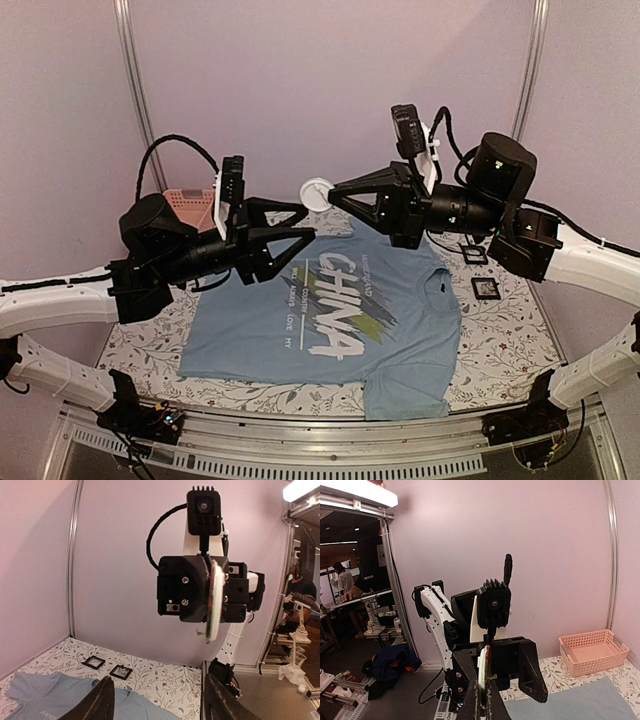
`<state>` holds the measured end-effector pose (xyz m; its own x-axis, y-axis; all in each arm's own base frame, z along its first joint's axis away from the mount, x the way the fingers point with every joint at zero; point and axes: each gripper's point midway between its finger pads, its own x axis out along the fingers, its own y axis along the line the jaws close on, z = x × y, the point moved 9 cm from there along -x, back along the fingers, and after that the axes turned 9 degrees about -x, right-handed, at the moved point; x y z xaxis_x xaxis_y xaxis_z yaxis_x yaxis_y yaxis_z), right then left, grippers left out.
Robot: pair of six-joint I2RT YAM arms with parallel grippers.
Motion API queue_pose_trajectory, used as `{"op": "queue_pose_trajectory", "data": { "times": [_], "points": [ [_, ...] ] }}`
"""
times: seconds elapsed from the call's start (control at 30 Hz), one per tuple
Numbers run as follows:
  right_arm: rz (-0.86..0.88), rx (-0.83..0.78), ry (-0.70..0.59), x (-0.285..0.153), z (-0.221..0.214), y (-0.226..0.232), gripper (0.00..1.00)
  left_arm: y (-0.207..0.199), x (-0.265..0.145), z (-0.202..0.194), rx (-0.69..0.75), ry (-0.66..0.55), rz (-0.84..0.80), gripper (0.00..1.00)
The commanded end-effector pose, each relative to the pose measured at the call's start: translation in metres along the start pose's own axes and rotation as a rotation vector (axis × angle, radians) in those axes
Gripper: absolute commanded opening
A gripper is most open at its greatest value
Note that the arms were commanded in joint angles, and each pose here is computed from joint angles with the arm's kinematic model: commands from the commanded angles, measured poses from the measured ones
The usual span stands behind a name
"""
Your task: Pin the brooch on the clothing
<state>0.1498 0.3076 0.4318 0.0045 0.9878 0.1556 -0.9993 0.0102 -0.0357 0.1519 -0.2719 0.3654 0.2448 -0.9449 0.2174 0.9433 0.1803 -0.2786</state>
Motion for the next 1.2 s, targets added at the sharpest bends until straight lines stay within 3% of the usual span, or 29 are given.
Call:
{"op": "queue_pose_trajectory", "data": {
  "times": [0.0, 0.1, 0.23, 0.43, 0.6, 0.73, 0.83, 0.97, 1.07, 1.17],
  "points": [
    [0.016, -0.005, -0.031, 0.002, 0.002, 0.0, 0.0, -0.017, 0.006, 0.026, 0.028, -0.1, -0.118, 0.6],
    [0.014, -0.004, -0.026, 0.001, 0.0, 0.0, 0.0, -0.02, 0.005, 0.031, 0.042, -0.126, -0.138, 0.57],
    [0.015, -0.01, -0.024, 0.001, 0.0, 0.0, 0.0, -0.022, 0.006, 0.036, 0.052, -0.138, -0.141, 0.38],
    [0.009, -0.011, -0.017, 0.001, -0.002, -0.001, 0.0, -0.024, 0.012, 0.036, 0.053, -0.121, -0.157, 0.22],
    [0.0, -0.013, -0.013, 0.001, -0.001, -0.001, 0.0, -0.026, 0.015, 0.035, 0.06, -0.108, -0.174, 0.0],
    [-0.016, -0.011, 0.013, 0.0, 0.0, -0.002, 0.0, -0.028, 0.014, 0.037, 0.072, -0.098, -0.17, 0.0],
    [-0.052, -0.037, 0.079, -0.003, 0.004, -0.006, 0.32, -0.027, 0.013, 0.037, 0.081, -0.049, -0.128, 0.0],
    [-0.036, -0.069, 0.151, -0.013, 0.008, -0.003, 0.53, -0.026, 0.005, 0.037, 0.133, -0.033, -0.059, 0.0],
    [-0.005, -0.103, 0.209, -0.012, 0.008, -0.002, 0.56, -0.026, 0.004, 0.038, 0.165, -0.014, -0.033, 0.0],
    [-0.008, -0.114, 0.234, -0.009, 0.007, -0.005, 0.49, -0.028, 0.004, 0.037, 0.185, 0.0, -0.036, 0.0]
  ]
}}
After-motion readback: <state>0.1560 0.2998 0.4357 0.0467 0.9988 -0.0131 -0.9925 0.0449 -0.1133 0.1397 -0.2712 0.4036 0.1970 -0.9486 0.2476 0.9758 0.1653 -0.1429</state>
